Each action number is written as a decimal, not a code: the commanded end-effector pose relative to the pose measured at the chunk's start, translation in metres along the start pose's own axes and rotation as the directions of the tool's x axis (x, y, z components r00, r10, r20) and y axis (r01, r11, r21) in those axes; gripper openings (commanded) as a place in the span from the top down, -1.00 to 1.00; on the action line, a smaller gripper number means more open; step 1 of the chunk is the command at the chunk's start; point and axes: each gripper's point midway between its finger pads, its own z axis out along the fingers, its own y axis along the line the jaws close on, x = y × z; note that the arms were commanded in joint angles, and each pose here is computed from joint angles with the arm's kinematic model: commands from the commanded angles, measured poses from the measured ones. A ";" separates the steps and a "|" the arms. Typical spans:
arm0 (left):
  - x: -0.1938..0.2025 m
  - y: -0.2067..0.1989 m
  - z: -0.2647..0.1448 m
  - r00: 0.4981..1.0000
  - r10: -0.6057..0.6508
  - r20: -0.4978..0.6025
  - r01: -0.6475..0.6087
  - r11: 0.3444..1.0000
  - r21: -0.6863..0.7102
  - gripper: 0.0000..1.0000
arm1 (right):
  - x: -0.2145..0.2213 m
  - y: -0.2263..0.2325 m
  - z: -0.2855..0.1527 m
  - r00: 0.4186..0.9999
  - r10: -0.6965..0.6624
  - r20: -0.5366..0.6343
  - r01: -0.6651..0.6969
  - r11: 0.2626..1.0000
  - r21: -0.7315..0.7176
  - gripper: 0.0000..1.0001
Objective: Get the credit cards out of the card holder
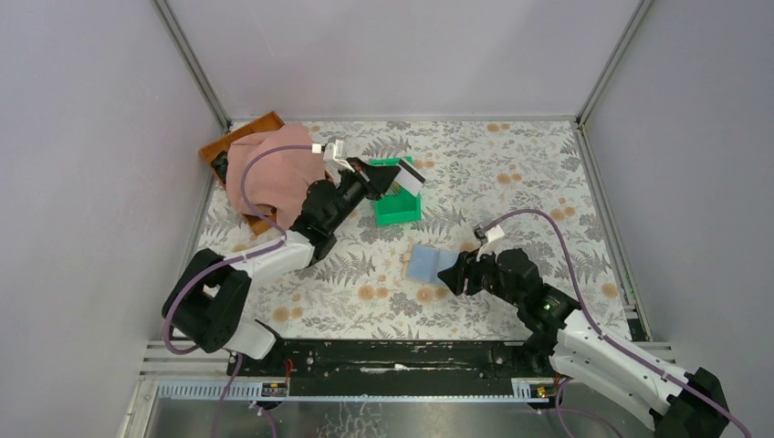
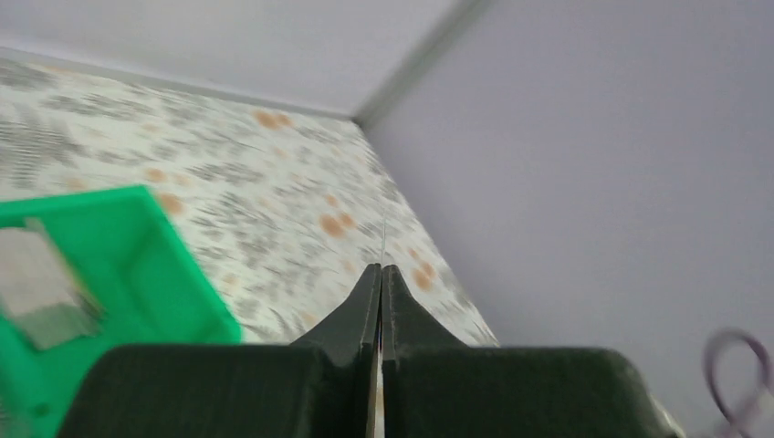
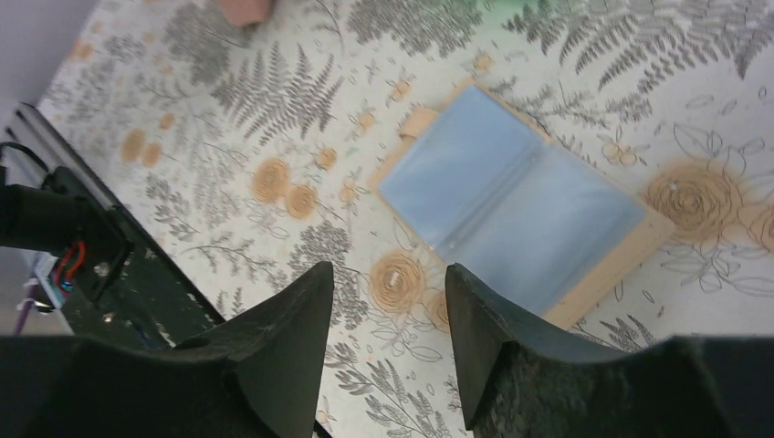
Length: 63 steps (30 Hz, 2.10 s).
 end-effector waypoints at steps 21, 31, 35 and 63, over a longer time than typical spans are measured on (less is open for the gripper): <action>-0.005 0.157 0.055 0.924 0.376 0.063 -0.234 0.689 -0.686 1.00 | 0.010 -0.017 0.011 1.000 0.018 0.006 -0.018 0.998 0.061 -0.09; 0.006 0.168 0.052 0.897 0.439 0.046 -0.252 0.596 -0.762 1.00 | 0.014 -0.018 0.013 1.000 0.021 -0.001 -0.020 0.998 0.060 -0.07; 0.013 0.174 0.058 0.896 0.443 0.028 -0.264 0.584 -0.768 1.00 | 0.014 -0.018 0.013 1.000 0.021 0.003 -0.022 0.998 0.056 -0.06; 0.036 0.218 0.050 0.851 0.496 -0.174 -0.415 0.432 -0.801 1.00 | 0.020 -0.021 0.017 1.000 0.019 -0.021 -0.017 0.997 0.069 -0.05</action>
